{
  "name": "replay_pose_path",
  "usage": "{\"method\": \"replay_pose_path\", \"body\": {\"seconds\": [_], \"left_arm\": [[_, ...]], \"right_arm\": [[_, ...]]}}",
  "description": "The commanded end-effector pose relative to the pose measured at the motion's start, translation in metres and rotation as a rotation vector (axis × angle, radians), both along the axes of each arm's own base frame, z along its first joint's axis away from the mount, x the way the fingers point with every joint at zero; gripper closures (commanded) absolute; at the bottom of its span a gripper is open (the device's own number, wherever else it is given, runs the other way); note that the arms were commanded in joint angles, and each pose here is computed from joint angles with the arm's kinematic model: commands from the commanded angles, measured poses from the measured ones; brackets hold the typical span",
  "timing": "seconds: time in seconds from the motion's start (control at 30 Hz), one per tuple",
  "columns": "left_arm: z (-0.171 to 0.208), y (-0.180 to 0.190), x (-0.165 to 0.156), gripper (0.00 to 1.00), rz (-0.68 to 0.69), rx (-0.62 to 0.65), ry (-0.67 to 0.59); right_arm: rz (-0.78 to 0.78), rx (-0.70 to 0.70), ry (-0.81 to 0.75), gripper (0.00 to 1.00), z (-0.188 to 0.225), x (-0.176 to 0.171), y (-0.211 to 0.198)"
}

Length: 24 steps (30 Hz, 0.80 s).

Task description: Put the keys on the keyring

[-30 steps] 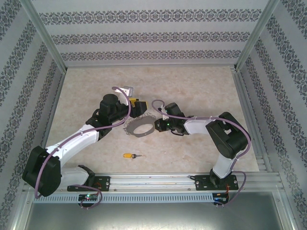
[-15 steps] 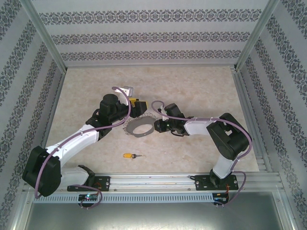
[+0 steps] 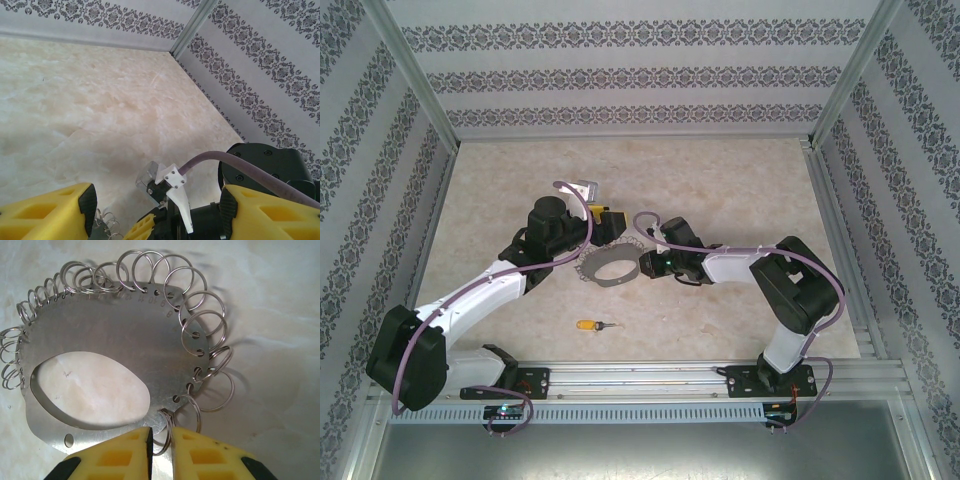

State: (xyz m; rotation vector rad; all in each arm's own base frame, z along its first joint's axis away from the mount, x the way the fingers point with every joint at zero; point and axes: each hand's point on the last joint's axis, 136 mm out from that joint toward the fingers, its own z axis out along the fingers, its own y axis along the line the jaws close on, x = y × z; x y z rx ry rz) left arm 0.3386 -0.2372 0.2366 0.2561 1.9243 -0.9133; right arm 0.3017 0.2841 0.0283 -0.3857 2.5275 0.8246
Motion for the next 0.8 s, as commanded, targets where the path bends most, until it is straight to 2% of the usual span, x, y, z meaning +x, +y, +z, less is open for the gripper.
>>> {"method": "replay_pose_path", "body": {"seconds": [0.0,0.33,0.47,0.57,0.77], "left_arm": [[0.014,0.002,-0.002,0.33,-0.007,-0.025,-0.049],[0.012,0.003,-0.002,0.32,-0.001,-0.020,-0.050],[0.009,0.004,-0.002,0.32,0.003,-0.015,-0.047],[0.010,0.004,-0.003,0.31,0.002,-0.015,-0.050],[0.011,0.005,-0.003,0.31,0.002,-0.012,-0.052]], "right_arm": [[0.010,0.007,0.008,0.80,0.001,0.000,0.007],[0.019,0.012,0.028,0.80,-0.005,-0.001,0.014],[0.014,0.009,0.027,0.87,-0.006,0.000,0.014],[0.013,0.006,0.014,1.00,-0.002,0.001,0.013],[0.020,-0.004,-0.048,1.00,0.022,0.006,0.005]]}}
